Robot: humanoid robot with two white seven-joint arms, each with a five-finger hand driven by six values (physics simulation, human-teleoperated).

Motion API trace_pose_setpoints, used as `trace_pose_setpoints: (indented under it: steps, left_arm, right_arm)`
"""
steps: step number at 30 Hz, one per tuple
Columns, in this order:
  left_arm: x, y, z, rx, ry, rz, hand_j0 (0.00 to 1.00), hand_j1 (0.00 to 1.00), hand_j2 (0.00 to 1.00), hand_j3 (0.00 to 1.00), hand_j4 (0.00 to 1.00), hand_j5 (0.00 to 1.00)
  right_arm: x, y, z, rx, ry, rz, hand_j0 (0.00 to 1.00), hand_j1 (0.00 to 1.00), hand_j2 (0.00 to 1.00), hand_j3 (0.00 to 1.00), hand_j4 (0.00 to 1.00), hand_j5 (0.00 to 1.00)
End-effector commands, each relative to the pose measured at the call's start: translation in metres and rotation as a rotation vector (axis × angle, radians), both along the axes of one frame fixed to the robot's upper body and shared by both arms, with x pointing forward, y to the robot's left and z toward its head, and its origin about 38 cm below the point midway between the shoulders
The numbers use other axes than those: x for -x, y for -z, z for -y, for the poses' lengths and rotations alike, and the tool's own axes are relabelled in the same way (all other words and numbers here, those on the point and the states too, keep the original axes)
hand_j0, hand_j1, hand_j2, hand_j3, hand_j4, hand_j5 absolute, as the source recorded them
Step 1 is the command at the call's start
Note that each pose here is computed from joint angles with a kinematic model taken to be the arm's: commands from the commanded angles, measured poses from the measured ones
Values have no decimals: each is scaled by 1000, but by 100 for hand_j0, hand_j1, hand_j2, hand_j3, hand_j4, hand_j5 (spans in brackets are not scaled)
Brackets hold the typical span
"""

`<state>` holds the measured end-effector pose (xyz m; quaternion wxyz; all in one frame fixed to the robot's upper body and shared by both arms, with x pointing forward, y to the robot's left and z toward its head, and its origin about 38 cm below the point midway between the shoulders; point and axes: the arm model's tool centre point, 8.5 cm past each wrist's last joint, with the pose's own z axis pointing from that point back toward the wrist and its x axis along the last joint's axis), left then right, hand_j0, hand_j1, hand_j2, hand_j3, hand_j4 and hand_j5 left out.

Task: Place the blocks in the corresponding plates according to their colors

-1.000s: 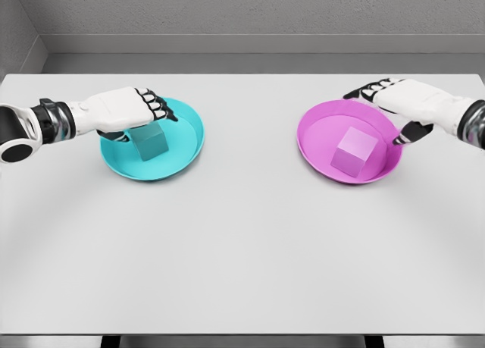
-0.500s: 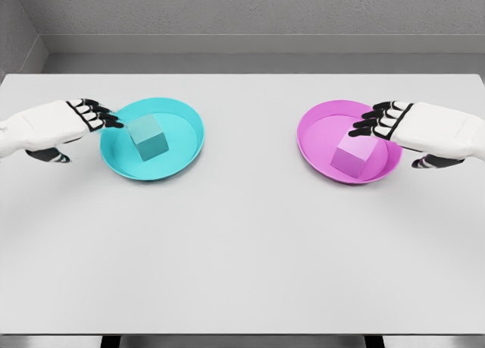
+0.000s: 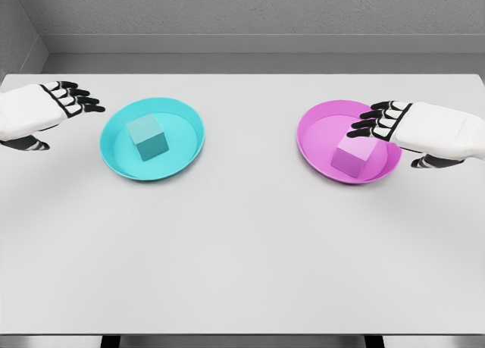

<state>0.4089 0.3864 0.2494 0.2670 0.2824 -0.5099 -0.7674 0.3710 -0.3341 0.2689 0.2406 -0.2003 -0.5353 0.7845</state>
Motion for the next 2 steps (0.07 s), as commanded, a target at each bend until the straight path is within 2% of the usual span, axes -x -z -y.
trace_pose_setpoints:
  steps: [1, 2]
  left_arm:
    - [0, -1, 1, 4, 2, 2, 100, 100, 100, 100, 100, 100]
    - [0, -1, 1, 3, 2, 1, 100, 100, 100, 100, 100, 100]
  right_arm:
    - [0, 0, 0, -5, 0, -3, 100, 100, 100, 100, 100, 100]
    - [0, 0, 0, -5, 0, -3, 100, 100, 100, 100, 100, 100]
